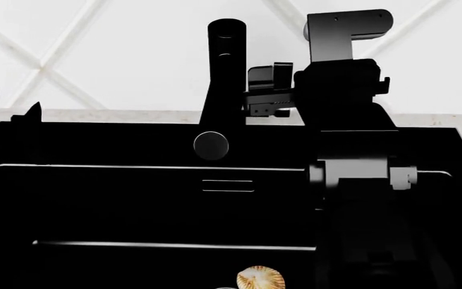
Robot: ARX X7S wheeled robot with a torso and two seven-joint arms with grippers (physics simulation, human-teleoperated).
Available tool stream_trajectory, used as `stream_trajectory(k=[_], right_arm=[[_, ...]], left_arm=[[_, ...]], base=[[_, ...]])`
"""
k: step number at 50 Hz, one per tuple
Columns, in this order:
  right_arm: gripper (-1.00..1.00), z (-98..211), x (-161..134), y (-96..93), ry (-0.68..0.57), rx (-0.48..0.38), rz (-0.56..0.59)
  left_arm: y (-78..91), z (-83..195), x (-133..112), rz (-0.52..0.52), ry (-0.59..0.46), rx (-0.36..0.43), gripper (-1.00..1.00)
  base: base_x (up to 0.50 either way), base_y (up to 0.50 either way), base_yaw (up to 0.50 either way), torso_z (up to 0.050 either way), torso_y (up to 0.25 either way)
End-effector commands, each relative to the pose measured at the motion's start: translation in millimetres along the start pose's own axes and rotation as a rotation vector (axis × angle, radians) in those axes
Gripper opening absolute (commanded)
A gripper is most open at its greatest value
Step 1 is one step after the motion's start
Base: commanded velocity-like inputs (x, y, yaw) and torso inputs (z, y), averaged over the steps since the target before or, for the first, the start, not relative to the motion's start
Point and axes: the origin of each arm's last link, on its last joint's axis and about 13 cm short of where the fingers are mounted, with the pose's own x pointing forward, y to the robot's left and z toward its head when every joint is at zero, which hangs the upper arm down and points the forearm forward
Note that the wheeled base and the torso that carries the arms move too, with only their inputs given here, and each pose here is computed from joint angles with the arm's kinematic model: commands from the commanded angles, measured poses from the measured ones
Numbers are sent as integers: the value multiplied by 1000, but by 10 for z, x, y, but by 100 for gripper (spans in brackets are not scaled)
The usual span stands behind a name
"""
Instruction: Turn on the sink faucet.
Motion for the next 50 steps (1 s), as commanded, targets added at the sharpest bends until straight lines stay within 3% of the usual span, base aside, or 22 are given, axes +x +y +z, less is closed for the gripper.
stream_trajectory(k=[1, 17, 29, 50], right_arm=[[100, 40, 3, 19, -8, -3, 2], [100, 98, 8, 30, -39, -9, -6], [100, 196, 5, 19, -85, 30, -55], [100, 133, -11, -66, -51, 45, -125]], left_arm=[[58, 0, -41, -1, -60, 5, 100], [-13, -20, -55, -20, -71, 22, 100], [-22, -85, -73, -27, -56, 18, 100], [-17, -103, -87, -22, -49, 14, 100]], base=[[0, 0, 0, 0, 0], [0, 0, 0, 5, -145], [0, 0, 0, 0, -2], [0, 0, 0, 0, 0]])
